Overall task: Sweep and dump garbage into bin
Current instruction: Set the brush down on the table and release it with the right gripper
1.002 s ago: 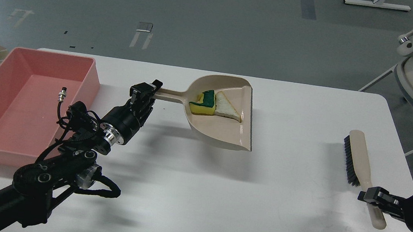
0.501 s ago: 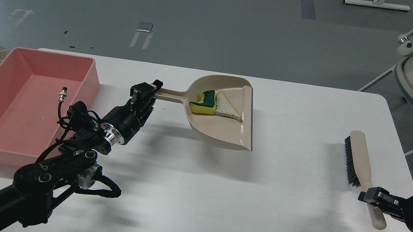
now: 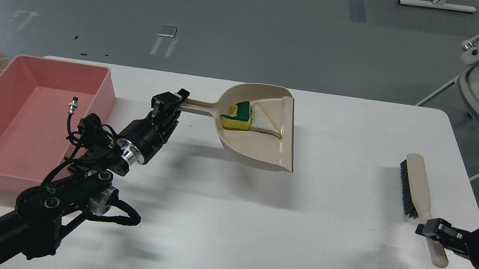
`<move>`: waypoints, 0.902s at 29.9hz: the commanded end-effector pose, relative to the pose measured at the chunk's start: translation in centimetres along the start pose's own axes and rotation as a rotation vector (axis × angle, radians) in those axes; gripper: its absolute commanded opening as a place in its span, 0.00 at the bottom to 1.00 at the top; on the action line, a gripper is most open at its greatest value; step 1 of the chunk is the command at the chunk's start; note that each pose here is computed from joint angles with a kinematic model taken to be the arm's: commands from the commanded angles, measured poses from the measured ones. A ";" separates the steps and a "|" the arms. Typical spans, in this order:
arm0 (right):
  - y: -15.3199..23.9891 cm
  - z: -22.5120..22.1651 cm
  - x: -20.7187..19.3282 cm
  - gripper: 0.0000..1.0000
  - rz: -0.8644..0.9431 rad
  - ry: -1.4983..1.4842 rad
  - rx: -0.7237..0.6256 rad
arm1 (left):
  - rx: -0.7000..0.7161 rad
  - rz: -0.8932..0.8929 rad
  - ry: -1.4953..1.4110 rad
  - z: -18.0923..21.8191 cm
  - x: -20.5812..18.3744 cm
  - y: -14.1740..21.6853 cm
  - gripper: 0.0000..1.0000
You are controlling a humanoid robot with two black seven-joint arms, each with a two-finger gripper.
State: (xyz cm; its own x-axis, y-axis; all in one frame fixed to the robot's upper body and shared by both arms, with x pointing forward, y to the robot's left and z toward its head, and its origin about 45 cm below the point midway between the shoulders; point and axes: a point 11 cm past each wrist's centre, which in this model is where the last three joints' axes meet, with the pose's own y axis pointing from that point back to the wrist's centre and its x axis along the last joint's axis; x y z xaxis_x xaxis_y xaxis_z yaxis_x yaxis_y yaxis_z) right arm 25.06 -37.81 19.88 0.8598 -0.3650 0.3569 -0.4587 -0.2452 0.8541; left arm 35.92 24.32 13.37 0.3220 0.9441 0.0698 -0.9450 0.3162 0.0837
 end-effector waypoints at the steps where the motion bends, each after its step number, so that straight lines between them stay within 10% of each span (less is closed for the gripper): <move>1: 0.1 0.0 0.0 0.73 -0.001 0.004 -0.001 | 0.003 0.002 -0.002 -0.1 0.1 0.1 0.00; 6: 0.2 0.1 0.0 0.18 -0.002 0.007 -0.009 | 0.001 0.002 -0.004 0.0 0.2 0.1 0.00; 8: 0.2 0.1 -0.1 0.10 -0.003 0.006 -0.007 | 0.002 0.003 -0.005 -0.1 0.2 0.1 0.00; 10: 0.0 0.0 0.0 0.25 -0.001 0.004 -0.002 | 0.004 0.004 -0.005 -0.1 0.3 0.2 0.00; 12: 0.0 0.0 -0.1 0.72 -0.002 0.004 -0.001 | 0.002 0.003 -0.005 -0.1 0.3 0.2 0.00; 14: 0.0 -0.1 -0.1 0.86 -0.001 0.002 0.000 | 0.002 0.003 -0.005 -0.1 0.3 0.2 0.00; 27: 0.5 -0.3 0.9 0.99 0.023 0.006 0.002 | 0.000 0.007 0.006 0.0 0.4 0.1 0.00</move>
State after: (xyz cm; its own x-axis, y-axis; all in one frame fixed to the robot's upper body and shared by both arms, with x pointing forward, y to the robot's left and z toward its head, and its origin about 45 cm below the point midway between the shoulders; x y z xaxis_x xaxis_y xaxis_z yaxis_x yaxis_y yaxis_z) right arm 25.08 -37.97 20.11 0.8594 -0.3622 0.3610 -0.4596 -0.2378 0.8557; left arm 35.91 24.67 13.39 0.3157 0.9467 0.0648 -0.9470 0.3100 0.0842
